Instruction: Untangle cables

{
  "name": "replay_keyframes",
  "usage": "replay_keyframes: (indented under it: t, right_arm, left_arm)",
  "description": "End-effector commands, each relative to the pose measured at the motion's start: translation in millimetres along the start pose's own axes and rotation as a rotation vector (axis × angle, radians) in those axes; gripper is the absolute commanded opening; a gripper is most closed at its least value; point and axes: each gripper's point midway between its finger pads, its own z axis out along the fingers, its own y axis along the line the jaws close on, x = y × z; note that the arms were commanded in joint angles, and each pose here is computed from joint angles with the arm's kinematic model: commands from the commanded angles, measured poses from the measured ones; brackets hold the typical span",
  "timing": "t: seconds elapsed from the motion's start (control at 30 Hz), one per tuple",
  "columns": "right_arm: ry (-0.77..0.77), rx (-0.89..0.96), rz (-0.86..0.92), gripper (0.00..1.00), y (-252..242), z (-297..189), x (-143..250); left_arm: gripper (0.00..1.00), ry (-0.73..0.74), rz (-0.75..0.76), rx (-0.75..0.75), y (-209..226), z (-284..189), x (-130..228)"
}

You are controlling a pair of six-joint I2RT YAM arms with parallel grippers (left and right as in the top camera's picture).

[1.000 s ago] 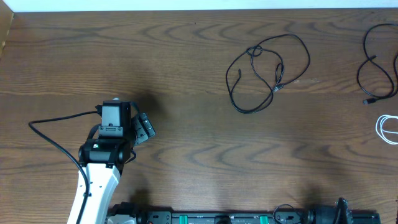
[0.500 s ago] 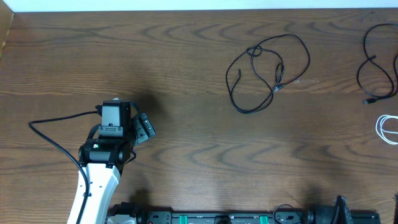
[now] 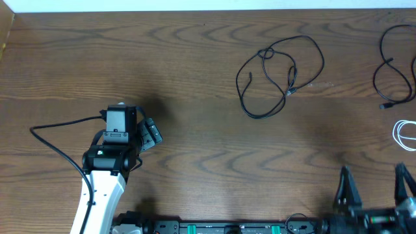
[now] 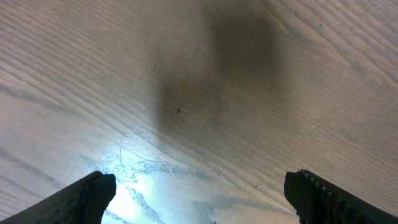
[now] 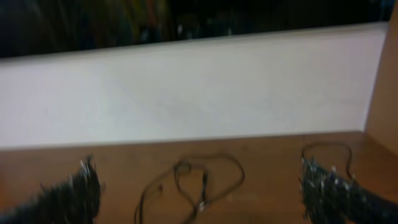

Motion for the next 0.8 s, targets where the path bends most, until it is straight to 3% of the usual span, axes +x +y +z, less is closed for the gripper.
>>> replay_keyframes:
  t: [0.0,0.37,0.53,0.77]
  right_arm:
    - [-0.010,-0.015,-0.004,0.99,-3,21,13]
    - [-0.268,-0.047,-0.046,0.99,-12,74,18]
    - [-0.440,-0.069,-0.074,0.99,-13,79,18]
    - [-0.548,-0.071,-0.088,0.99,-16,76,26]
  left_arm:
    - [0.94,-0.007,0.000,-0.010,2,-1,-3]
    - [0.94,-0.007,0.000,-0.010,2,-1,-3]
    - [0.94,-0.007,0.000,-0.010,2,-1,-3]
    - [0.94,-0.007,0.000,-0.010,2,-1,-3]
